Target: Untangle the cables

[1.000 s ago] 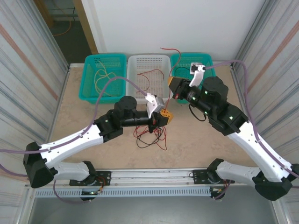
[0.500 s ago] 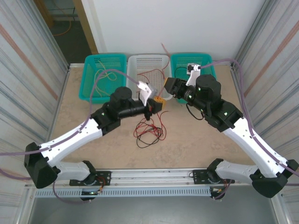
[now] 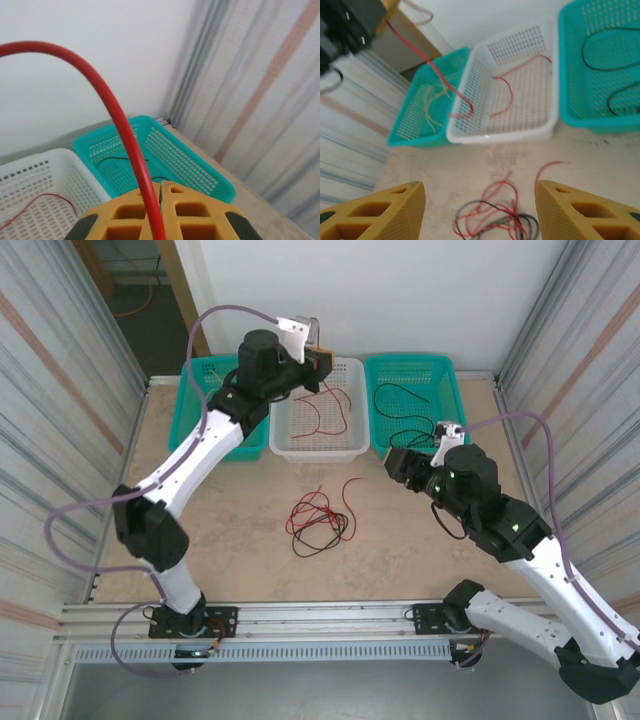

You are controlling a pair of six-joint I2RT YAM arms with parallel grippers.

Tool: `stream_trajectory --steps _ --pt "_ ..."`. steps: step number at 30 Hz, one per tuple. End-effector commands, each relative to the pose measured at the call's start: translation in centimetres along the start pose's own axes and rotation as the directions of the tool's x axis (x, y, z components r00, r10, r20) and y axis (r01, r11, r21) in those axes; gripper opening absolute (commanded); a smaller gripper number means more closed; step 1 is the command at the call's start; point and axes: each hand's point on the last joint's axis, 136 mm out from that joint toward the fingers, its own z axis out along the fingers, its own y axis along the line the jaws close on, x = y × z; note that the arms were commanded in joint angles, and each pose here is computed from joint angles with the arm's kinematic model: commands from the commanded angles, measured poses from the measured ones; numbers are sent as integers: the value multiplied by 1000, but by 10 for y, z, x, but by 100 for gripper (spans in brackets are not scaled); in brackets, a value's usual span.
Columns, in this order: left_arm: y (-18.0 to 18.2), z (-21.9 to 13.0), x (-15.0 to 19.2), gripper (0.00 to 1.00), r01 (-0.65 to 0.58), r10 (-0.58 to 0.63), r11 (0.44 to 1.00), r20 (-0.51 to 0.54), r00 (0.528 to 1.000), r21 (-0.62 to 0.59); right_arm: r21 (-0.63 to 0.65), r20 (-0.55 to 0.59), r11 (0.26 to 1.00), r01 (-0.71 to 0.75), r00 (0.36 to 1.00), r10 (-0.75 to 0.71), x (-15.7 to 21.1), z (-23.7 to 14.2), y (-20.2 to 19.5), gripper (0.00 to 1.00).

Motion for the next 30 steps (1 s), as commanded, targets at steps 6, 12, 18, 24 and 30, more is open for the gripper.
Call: stream_trajectory --steps 6,12,18,24,30 --pt "55 50 16 56 63 -68 994 -56 996 -90 63 -52 998 -18 998 21 19 -7 -21 58" --pt "64 42 23 67 100 -105 985 -32 994 -143 65 -119 998 6 993 2 33 5 -21 58" --pt "55 -22 18 63 126 -130 966 -2 992 -228 66 -239 994 83 969 -65 65 30 -11 57" --pt "34 -101 93 60 269 -297 937 -103 949 -224 95 -360 983 155 926 -111 113 66 -9 57" --pt "14 -161 199 54 367 -429 898 -294 854 -245 150 -491 976 160 869 -67 159 96 -23 54"
